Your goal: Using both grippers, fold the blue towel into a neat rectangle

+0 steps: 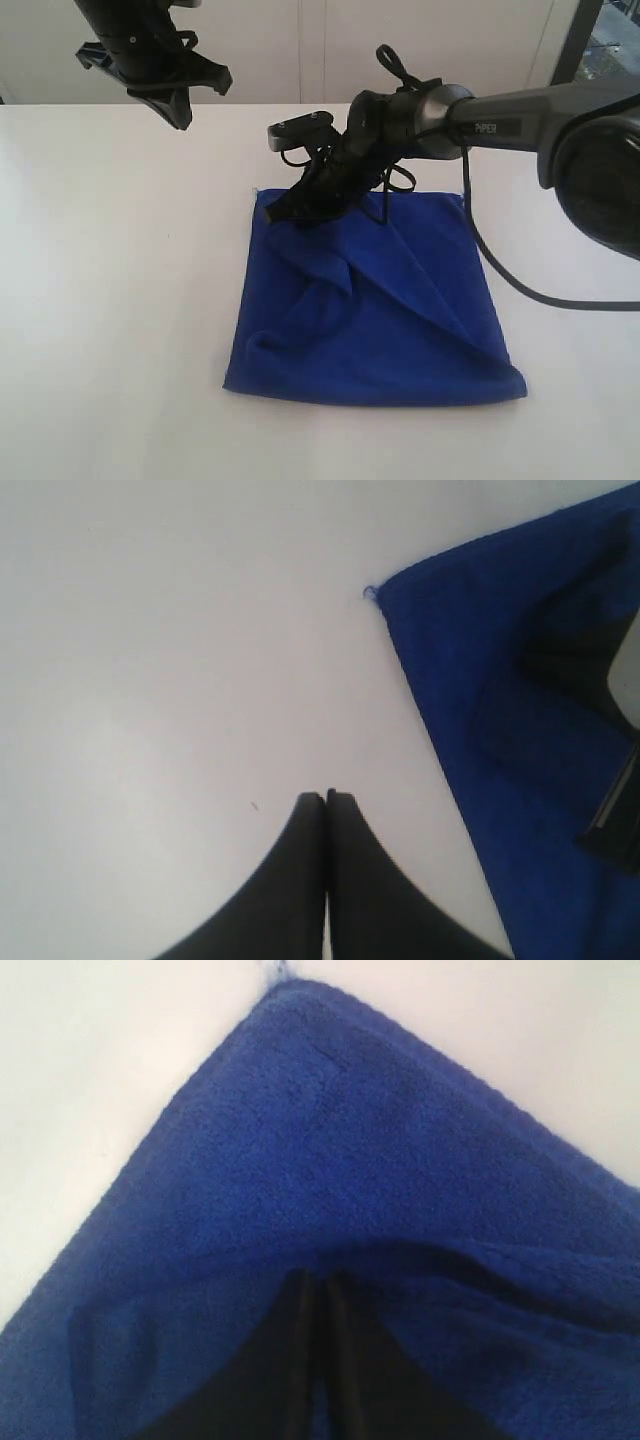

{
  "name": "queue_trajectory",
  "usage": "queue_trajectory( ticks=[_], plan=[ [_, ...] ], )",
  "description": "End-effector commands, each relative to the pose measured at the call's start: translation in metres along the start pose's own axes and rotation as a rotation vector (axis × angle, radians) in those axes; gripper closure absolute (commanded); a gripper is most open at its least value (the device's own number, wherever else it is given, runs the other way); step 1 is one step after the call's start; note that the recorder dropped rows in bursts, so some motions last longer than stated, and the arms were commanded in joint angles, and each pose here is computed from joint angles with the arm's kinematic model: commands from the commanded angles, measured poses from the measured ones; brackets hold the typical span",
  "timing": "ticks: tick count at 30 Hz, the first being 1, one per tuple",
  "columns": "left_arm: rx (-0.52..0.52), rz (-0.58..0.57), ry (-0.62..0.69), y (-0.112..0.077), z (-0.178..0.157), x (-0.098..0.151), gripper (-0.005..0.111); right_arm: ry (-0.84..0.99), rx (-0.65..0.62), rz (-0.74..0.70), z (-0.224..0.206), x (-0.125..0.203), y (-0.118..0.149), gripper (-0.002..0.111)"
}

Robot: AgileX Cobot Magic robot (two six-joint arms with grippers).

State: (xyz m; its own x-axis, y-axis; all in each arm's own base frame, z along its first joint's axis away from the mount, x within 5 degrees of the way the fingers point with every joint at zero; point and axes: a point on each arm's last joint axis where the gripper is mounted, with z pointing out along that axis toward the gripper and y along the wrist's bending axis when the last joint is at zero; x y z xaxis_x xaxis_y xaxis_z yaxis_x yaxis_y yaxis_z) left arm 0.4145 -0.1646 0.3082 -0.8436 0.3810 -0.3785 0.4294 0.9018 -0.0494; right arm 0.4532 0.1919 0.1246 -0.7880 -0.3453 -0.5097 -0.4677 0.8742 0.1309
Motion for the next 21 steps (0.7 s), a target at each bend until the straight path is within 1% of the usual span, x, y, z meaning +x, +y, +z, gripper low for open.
queue_trajectory(
  ticks=[1,6,10,13,17,18,21],
  plan=[
    [0.013,-0.01,-0.007,-0.001,-0.004,0.0,0.107,0.022,-0.003,0.003,0.004,0.003,0.0,0.108],
    [0.016,-0.015,-0.004,-0.001,0.0,0.0,0.107,-0.014,-0.002,0.014,-0.01,-0.006,0.002,0.108],
    [0.026,-0.02,0.012,-0.001,0.007,0.0,0.107,-0.041,-0.01,0.013,-0.033,-0.017,0.006,0.108],
    [0.032,-0.02,0.005,-0.002,0.008,-0.001,0.107,-0.037,-0.002,0.026,-0.05,-0.02,0.004,0.108],
    [0.035,-0.021,0.009,-0.002,0.008,-0.001,0.107,-0.046,0.042,0.061,-0.075,-0.025,-0.013,0.108],
    [0.035,-0.02,0.016,-0.002,0.008,0.0,0.107,-0.051,0.056,0.088,-0.09,-0.026,-0.026,0.108],
    [0.053,-0.018,0.018,-0.007,0.008,0.0,0.107,-0.035,0.079,0.126,-0.107,-0.02,-0.046,0.108]
  ],
)
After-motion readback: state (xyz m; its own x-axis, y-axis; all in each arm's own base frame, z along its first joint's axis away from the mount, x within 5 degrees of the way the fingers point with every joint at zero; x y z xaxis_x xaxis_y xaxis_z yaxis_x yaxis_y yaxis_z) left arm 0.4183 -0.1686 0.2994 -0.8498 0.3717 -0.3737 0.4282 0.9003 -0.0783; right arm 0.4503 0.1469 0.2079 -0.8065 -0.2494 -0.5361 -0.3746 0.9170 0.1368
